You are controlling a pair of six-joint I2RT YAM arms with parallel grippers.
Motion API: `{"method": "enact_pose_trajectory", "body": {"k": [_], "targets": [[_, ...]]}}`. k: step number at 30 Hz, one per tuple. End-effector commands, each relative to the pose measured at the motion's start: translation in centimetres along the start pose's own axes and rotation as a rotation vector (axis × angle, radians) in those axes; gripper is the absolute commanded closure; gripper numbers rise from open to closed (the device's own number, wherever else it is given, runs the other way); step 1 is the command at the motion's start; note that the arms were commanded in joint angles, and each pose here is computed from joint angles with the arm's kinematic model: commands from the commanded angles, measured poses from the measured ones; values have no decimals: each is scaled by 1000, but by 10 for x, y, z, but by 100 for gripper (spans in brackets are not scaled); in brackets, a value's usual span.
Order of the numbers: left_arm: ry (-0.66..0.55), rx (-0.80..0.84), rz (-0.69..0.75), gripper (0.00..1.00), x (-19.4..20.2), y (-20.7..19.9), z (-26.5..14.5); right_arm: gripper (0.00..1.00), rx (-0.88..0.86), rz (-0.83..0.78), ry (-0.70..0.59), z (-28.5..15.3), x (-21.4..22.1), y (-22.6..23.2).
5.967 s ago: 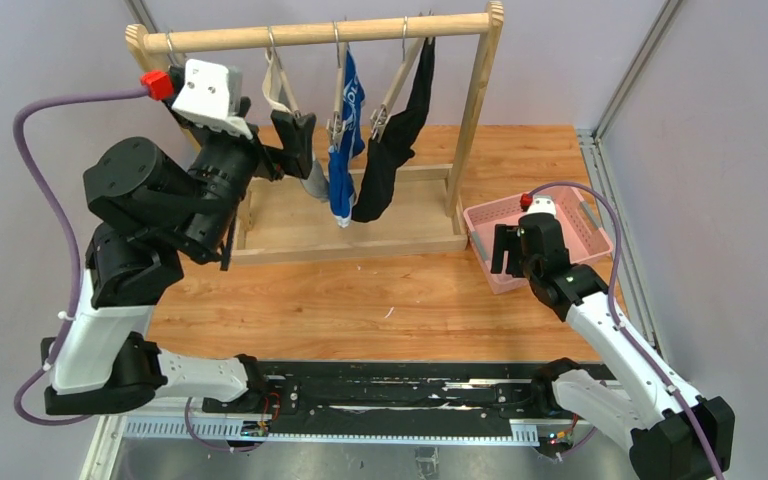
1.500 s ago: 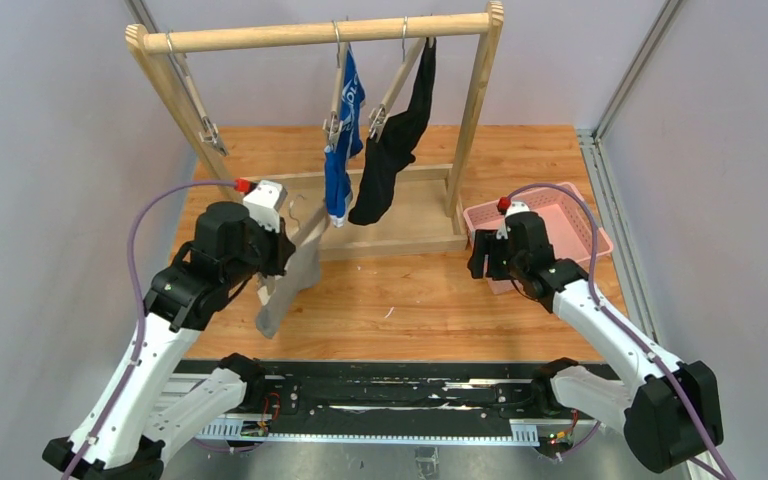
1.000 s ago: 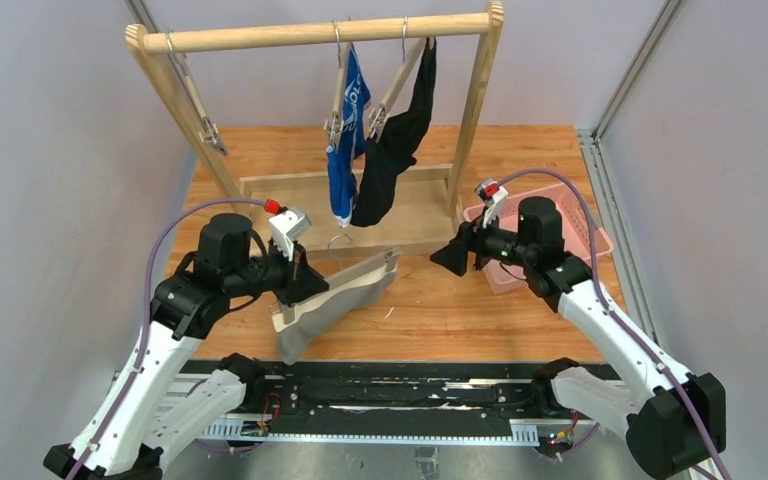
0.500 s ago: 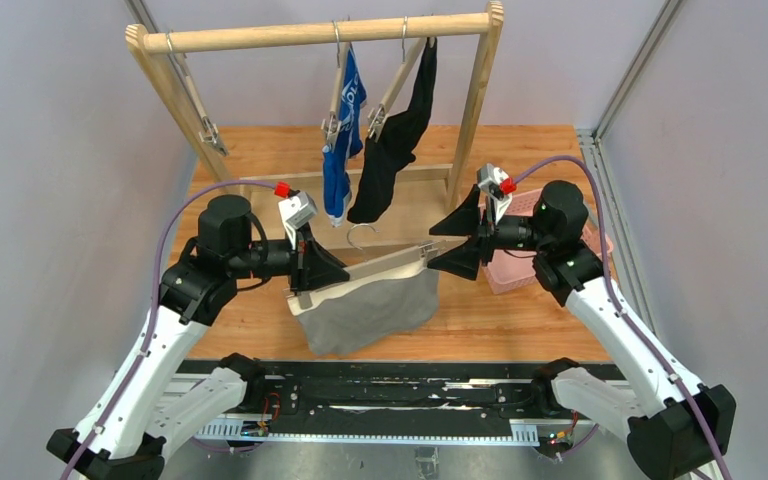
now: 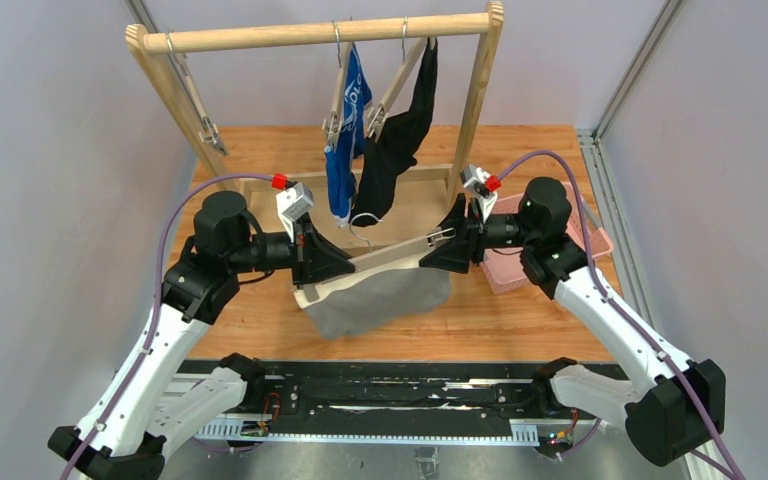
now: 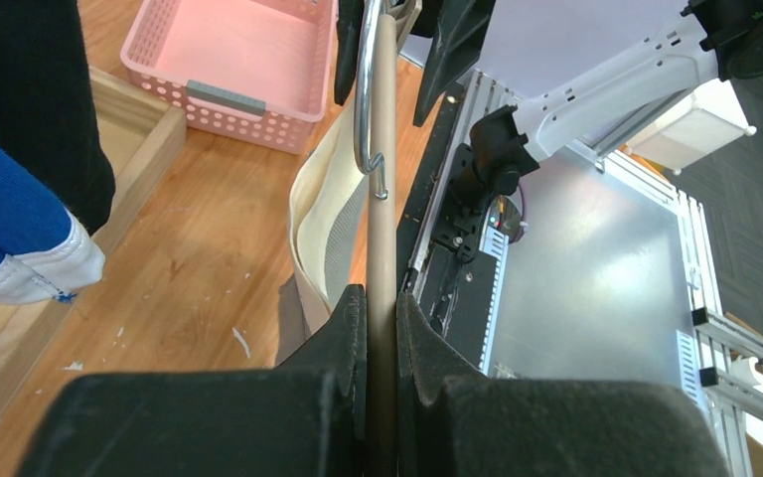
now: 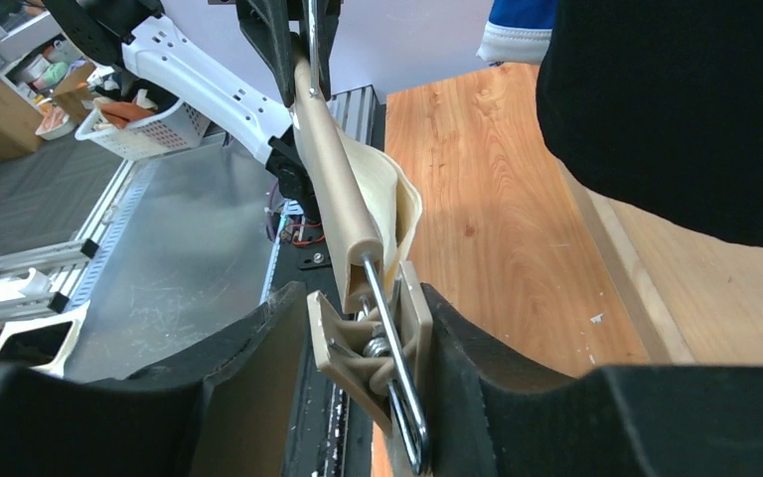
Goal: Remove the underwear clipped to the hanger
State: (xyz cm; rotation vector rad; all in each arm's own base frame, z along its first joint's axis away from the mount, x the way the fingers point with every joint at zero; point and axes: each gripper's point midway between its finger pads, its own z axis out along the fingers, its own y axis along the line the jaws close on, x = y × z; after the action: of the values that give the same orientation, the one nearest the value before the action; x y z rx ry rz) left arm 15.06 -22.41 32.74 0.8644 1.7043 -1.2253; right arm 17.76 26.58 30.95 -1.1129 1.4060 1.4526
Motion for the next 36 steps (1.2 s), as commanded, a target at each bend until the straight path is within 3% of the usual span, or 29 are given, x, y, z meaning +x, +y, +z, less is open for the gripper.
{"method": "enact_pose_trajectory", "body": {"k": [1,5,14,16,20,26,27,31,33,36], "targets": [[-17,19,15,100,-5,-2,1,50,-43,-56,-18,5,-19,12],[-6,7,12,100,-1,0,0,30,-15,-56,-28,5,-22,10],[0,-2,5,100,2,2,0,30,15,-71,-45,3,-28,10],[-2,-4,6,100,2,2,0,43,15,-72,-45,3,-28,10],[9,-18,-1,100,6,5,0,96,30,-68,-44,3,-29,8],[2,-25,4,100,4,6,0,99,64,-80,-30,1,-25,5],[2,-22,5,100,3,6,0,97,74,-81,-33,0,-25,5],[-7,-15,16,100,-2,5,1,39,170,-95,-52,-4,-33,-5],[-14,-15,27,100,-7,3,1,28,247,-91,-62,-9,-35,-13],[-34,-16,46,100,-15,1,-1,25,352,-92,-84,-17,-39,-22]]}}
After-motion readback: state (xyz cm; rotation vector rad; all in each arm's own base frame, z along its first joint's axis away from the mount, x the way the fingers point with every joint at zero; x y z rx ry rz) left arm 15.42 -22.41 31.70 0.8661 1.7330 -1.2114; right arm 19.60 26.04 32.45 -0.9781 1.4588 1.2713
